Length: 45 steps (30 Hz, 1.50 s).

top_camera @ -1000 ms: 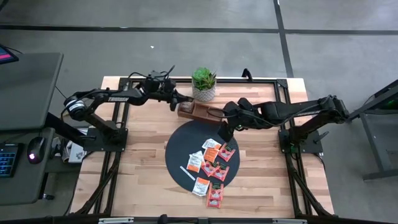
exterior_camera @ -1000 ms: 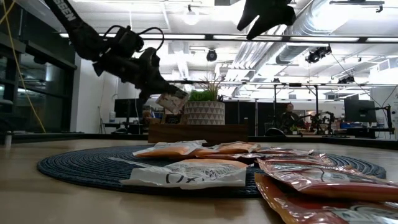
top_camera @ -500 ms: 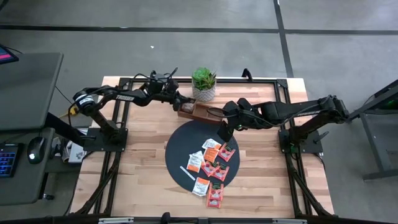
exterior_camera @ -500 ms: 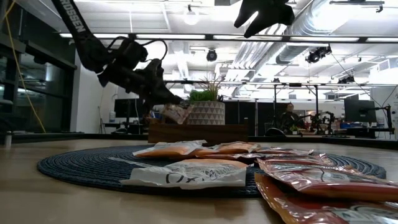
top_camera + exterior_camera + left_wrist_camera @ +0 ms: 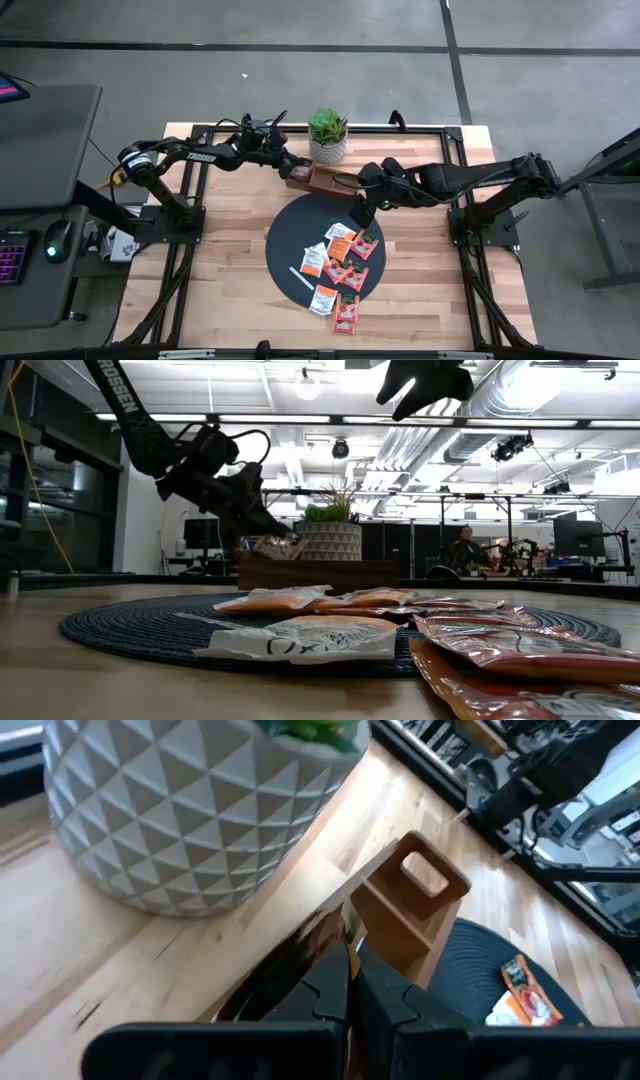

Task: Pick & Place Tea
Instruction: Put the brown tea bag into the left section of the wooden organizer, then put the white tea bag into the middle section of the wooden organizer

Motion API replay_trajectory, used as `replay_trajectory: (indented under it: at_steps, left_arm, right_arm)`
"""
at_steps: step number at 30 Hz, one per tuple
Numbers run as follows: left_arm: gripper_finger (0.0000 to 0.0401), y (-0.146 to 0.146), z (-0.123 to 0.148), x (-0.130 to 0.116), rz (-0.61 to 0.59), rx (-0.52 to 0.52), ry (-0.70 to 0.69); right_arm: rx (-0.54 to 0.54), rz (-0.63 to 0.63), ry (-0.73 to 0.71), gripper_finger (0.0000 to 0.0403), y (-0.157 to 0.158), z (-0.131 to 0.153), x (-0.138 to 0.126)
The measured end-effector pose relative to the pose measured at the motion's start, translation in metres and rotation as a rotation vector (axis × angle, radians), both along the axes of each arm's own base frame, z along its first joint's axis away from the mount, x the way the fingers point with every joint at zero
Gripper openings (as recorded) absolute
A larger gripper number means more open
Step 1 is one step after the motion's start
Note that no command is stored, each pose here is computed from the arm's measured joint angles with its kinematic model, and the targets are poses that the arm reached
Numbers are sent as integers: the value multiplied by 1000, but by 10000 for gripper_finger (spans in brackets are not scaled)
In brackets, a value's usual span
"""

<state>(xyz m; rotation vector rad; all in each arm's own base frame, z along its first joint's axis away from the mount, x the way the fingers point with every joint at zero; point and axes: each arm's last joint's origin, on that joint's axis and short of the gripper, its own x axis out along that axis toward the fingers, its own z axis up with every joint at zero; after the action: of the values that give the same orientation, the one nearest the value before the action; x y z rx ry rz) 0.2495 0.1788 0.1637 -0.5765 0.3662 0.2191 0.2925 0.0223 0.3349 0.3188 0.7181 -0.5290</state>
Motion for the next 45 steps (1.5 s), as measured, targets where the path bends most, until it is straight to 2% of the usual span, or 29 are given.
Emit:
replay_trajectory:
  at_steps: [7, 18, 24, 27, 30, 38, 45]
  left_arm:
    - [27, 0, -1, 0, 9, 8, 9]
    - [148, 1, 0, 0, 5, 30, 8]
    - [160, 2, 7, 4, -40, 25, -28]
    - [156, 1, 10, 5, -65, -8, -41]
    - [136, -1, 15, 4, -89, -29, -42]
    - [10, -27, 29, 8, -223, -58, -40]
    - [3, -84, 30, 27, -360, -80, 35]
  right_arm:
    - [0, 0, 0, 225, 0, 0, 0]
    - [3, 2, -1, 225, 0, 0, 0]
    - [13, 27, 14, 225, 2, -6, 7]
    - [24, 43, 32, 224, 3, -11, 11]
    - [36, 56, 51, 225, 3, -14, 13]
    - [53, 92, 89, 225, 4, -18, 13]
    - [79, 137, 85, 224, 6, -20, 17]
